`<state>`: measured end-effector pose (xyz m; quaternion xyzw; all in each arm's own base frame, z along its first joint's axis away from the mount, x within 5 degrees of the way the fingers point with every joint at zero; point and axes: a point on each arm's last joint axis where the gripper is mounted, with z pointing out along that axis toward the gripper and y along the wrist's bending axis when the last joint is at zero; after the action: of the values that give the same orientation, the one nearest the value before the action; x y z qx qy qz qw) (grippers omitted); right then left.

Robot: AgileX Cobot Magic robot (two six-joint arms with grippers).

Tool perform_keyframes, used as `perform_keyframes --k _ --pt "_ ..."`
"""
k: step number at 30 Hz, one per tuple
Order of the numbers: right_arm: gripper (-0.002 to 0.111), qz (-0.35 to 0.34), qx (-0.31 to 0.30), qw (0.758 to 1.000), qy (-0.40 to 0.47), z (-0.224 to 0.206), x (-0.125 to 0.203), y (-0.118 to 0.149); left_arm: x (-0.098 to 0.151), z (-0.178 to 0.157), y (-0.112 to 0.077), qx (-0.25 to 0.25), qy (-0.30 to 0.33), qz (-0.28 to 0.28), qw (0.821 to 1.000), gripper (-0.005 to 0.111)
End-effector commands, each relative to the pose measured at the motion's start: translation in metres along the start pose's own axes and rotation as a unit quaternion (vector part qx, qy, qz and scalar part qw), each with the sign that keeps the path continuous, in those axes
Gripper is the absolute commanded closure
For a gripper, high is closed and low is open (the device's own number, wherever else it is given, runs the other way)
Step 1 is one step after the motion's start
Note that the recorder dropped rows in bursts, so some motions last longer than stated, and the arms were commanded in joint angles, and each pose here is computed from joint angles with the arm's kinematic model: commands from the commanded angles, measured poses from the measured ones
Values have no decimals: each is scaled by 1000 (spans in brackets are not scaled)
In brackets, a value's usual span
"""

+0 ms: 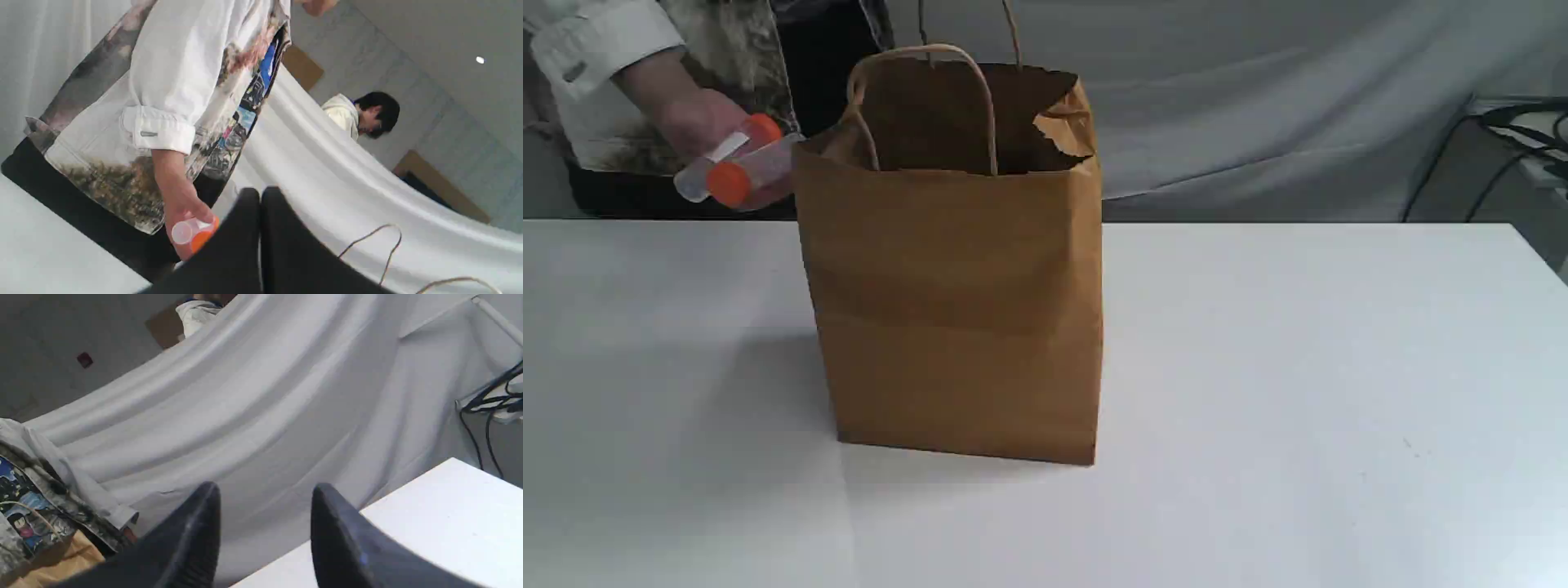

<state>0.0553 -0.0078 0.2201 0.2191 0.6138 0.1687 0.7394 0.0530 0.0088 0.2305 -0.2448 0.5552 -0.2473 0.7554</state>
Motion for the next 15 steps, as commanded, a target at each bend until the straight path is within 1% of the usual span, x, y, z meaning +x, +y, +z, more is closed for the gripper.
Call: perform_keyframes --k 1,3,4,7,9,12,14,15 --pt "72 -6 -1 1000 16 -1 4 -1 3 0 -3 7 32 36 999 107" --pt "72 -7 -1 1000 18 -1 4 -1 -6 0 -12 25 18 86 996 107" --pt "72 -10 -1 1000 18 -1 4 -1 -10 0 -17 37 11 132 990 107" --pt "72 -26 -1 999 20 -1 5 -1 -15 0 -23 50 2 143 989 107" --pt "72 -39 -1 999 20 -1 5 -1 -16 0 -24 55 -3 161 985 107" --pt "72 -44 -2 999 20 -1 5 -1 -20 -1 -28 72 -33 178 981 107" --pt "72 -44 -2 999 20 -1 5 -1 -26 -2 -34 98 -72 209 970 107" --pt "72 -45 -2 999 20 -1 5 -1 -29 -3 -39 114 -96 242 959 107"
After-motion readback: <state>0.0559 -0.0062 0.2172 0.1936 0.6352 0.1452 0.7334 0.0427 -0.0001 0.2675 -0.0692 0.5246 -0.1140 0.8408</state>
